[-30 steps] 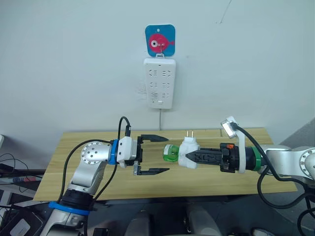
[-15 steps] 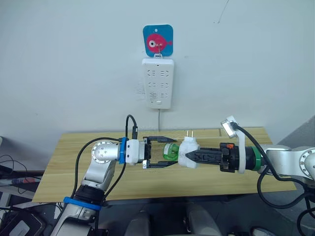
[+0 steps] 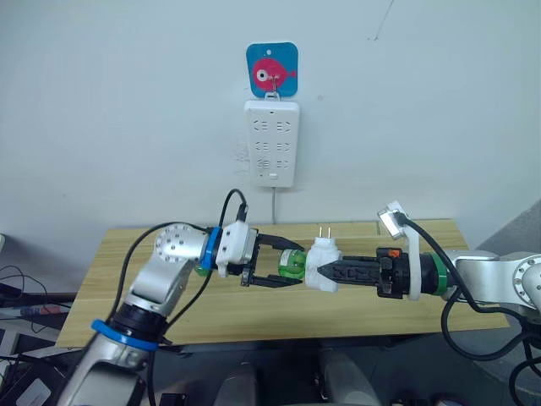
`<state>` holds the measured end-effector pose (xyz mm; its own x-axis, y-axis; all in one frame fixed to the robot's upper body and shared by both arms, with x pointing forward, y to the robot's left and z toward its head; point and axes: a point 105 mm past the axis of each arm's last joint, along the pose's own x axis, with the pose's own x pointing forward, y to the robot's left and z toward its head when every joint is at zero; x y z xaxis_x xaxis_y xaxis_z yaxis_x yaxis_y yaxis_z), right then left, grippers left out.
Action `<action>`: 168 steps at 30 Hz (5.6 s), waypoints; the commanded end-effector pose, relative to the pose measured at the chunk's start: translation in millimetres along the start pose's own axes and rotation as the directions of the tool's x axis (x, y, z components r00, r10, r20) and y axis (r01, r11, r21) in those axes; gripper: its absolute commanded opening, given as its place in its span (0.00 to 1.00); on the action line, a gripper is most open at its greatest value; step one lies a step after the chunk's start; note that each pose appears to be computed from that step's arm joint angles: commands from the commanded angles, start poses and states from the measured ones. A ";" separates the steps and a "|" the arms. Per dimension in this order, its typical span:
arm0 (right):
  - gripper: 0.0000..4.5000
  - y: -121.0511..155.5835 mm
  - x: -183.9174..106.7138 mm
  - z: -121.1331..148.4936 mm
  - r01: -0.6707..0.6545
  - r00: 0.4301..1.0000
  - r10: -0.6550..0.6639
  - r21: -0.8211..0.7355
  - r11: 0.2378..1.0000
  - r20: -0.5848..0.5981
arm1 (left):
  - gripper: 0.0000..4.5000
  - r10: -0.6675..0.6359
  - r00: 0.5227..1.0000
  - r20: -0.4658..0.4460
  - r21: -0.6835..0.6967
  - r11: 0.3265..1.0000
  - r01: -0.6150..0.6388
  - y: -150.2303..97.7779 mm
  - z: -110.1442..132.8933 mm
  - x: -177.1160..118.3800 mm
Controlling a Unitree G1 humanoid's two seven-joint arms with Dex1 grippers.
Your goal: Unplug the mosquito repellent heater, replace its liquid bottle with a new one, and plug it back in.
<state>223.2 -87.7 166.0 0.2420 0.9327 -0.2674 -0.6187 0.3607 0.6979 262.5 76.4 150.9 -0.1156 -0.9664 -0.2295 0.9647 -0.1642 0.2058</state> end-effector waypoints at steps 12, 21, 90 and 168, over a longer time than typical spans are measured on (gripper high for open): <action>0.66 5.0 -8.0 1.3 0.014 1.000 -0.014 -0.027 1.000 0.007 | 0.52 -0.157 0.987 -0.019 -0.501 0.856 0.126 -9.0 23.3 -33.0; 0.66 -3.1 -14.2 2.1 0.073 0.997 -0.073 -0.020 0.997 0.004 | 0.52 -0.168 0.985 -0.045 -0.513 0.850 0.121 -12.8 21.1 -41.2; 1.00 2.2 19.3 44.1 0.123 0.791 -0.101 0.004 0.992 0.604 | 0.52 0.586 0.750 0.306 -0.127 0.806 -0.578 33.1 13.9 24.7; 0.99 -56.1 52.5 4.9 0.328 0.944 -0.178 -0.726 0.604 0.278 | 1.00 0.852 0.141 -0.505 -0.177 0.058 -0.982 -74.0 -139.8 -135.5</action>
<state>286.4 -68.2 112.7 0.6059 0.7744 -0.1823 -0.7956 0.5891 -0.1416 237.2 242.3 26.0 0.9039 -0.1967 -0.3799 0.2291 0.9725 0.0415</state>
